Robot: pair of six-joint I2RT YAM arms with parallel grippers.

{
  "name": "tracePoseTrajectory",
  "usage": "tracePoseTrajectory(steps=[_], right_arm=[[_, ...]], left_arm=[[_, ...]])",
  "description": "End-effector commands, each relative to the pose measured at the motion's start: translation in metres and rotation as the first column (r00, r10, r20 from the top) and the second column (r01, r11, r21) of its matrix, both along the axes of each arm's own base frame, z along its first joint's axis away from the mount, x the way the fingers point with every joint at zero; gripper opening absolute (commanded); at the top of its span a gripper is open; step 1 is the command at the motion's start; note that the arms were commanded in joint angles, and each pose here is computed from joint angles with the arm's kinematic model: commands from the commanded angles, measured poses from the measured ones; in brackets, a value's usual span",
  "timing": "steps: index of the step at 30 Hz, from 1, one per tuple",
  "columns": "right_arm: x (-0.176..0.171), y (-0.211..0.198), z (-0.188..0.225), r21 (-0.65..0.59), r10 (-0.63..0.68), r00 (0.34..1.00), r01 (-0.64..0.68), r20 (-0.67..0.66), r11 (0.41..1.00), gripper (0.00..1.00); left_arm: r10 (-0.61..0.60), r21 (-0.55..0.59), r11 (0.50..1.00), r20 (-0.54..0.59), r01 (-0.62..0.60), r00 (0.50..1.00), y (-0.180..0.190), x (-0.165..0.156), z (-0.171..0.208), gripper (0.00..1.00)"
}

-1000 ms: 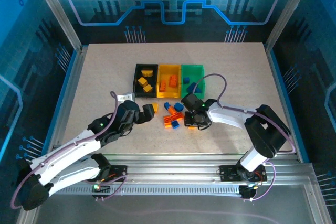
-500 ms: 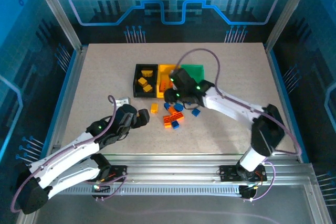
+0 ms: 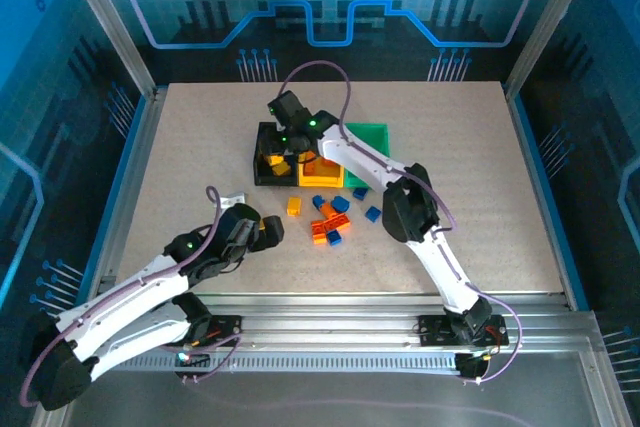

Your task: Sort the legos into containers by color

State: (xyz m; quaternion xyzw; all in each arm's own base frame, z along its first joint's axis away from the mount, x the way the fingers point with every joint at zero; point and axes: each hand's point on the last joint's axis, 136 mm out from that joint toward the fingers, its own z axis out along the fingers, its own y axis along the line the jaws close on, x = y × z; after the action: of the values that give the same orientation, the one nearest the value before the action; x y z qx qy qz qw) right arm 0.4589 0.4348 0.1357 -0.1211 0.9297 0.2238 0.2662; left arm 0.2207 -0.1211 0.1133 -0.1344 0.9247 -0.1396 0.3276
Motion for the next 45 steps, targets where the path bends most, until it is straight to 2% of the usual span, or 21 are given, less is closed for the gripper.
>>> tracePoseTrajectory(steps=[1, 6, 10, 12, 20, 26, 29, 31, 33, 37, 40, 45], right_arm=[[0.004, -0.001, 0.018, 0.035, 0.019, 1.000, -0.019, -0.014, 0.999, 0.67], [-0.004, -0.012, 0.056, 0.056, 0.017, 0.999, -0.020, 0.039, 0.998, 0.72], [-0.027, -0.039, 0.084, 0.089, -0.007, 0.996, -0.001, 0.091, 0.996, 0.72], [-0.042, -0.058, 0.089, 0.102, -0.023, 0.994, 0.013, 0.102, 0.995, 0.72], [-0.104, -0.122, 0.082, 0.113, -0.056, 0.994, 0.045, 0.098, 0.993, 0.72], [-0.139, -0.155, 0.081, 0.131, -0.082, 0.991, 0.067, 0.110, 0.989, 0.73], [-0.149, -0.167, 0.079, 0.128, -0.096, 0.989, 0.082, 0.112, 0.988, 0.73], [-0.154, -0.173, 0.076, 0.123, -0.106, 0.988, 0.093, 0.108, 0.988, 0.73], [-0.157, -0.177, 0.072, 0.128, -0.115, 0.988, 0.102, 0.101, 0.986, 0.73], [-0.160, -0.181, 0.065, 0.129, -0.121, 0.988, 0.108, 0.092, 0.986, 0.73], [-0.161, -0.183, 0.062, 0.123, -0.126, 0.988, 0.115, 0.089, 0.986, 0.73], [-0.161, -0.188, 0.059, 0.116, -0.138, 0.987, 0.128, 0.083, 0.985, 0.73]], left_arm=[[0.001, -0.015, 1.000, -0.033, -0.002, 0.999, -0.001, -0.003, -0.008, 0.99], [-0.013, -0.017, 1.000, -0.030, 0.012, 0.999, -0.008, 0.003, -0.009, 0.98], [-0.032, -0.026, 0.999, -0.050, 0.031, 0.998, -0.020, 0.017, -0.015, 0.82], [-0.027, -0.014, 1.000, -0.091, 0.026, 0.995, -0.021, 0.024, -0.026, 0.80], [0.023, 0.106, 0.994, -0.196, -0.002, 0.980, -0.019, 0.053, -0.078, 0.76], [0.049, 0.172, 0.985, -0.186, -0.016, 0.981, -0.014, 0.071, -0.092, 0.62], [0.045, 0.198, 0.980, -0.193, -0.005, 0.980, -0.013, 0.072, -0.095, 0.53], [0.039, 0.204, 0.979, -0.197, 0.002, 0.980, -0.013, 0.072, -0.096, 0.51], [0.039, 0.218, 0.976, -0.196, 0.005, 0.980, -0.011, 0.073, -0.096, 0.50], [0.050, 0.245, 0.970, -0.193, -0.002, 0.980, -0.007, 0.074, -0.095, 0.74], [0.054, 0.255, 0.967, -0.173, -0.008, 0.983, -0.005, 0.078, -0.094, 0.76], [0.049, 0.258, 0.966, -0.191, 0.002, 0.980, -0.007, 0.083, -0.102, 0.52]])
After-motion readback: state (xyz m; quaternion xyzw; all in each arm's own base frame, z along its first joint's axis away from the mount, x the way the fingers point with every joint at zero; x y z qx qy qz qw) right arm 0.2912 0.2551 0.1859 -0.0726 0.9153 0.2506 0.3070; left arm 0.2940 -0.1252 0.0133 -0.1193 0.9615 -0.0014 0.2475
